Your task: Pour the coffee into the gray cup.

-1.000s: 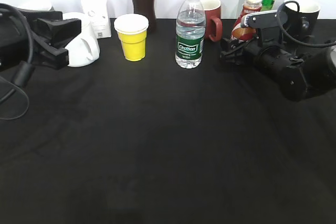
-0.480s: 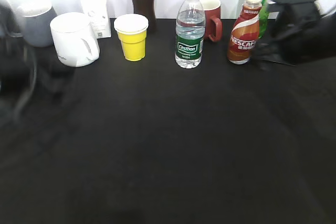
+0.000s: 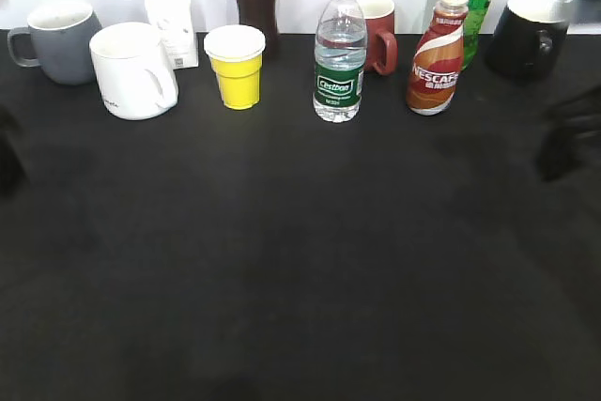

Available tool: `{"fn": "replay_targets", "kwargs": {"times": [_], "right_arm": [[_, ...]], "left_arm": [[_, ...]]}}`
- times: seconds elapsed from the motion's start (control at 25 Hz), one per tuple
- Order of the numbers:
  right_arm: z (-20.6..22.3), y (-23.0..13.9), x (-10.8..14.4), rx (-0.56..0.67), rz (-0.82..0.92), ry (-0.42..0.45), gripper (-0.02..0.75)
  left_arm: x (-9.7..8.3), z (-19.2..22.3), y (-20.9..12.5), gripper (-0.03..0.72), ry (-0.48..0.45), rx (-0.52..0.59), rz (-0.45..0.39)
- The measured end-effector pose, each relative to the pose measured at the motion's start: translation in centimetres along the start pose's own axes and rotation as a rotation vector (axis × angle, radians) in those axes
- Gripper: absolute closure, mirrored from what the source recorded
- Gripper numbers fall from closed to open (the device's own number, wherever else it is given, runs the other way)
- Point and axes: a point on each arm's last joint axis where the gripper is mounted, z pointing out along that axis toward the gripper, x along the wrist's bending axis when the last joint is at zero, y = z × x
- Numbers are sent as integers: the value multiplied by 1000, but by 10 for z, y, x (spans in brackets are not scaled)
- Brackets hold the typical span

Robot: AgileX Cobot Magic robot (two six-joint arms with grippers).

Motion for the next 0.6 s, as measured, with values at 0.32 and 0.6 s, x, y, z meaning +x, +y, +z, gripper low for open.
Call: {"fn": "replay_targets", "kwargs": {"times": [0.32,0.6], "right_arm": [[-133,-79,-4,-290,-10,24,148],[-131,-171,-13,-416,-17,13,148]], "left_arm": [[10,-94,-109,375,-38,-440,-7],[18,-28,-204,365,-23,-473,-6]]}}
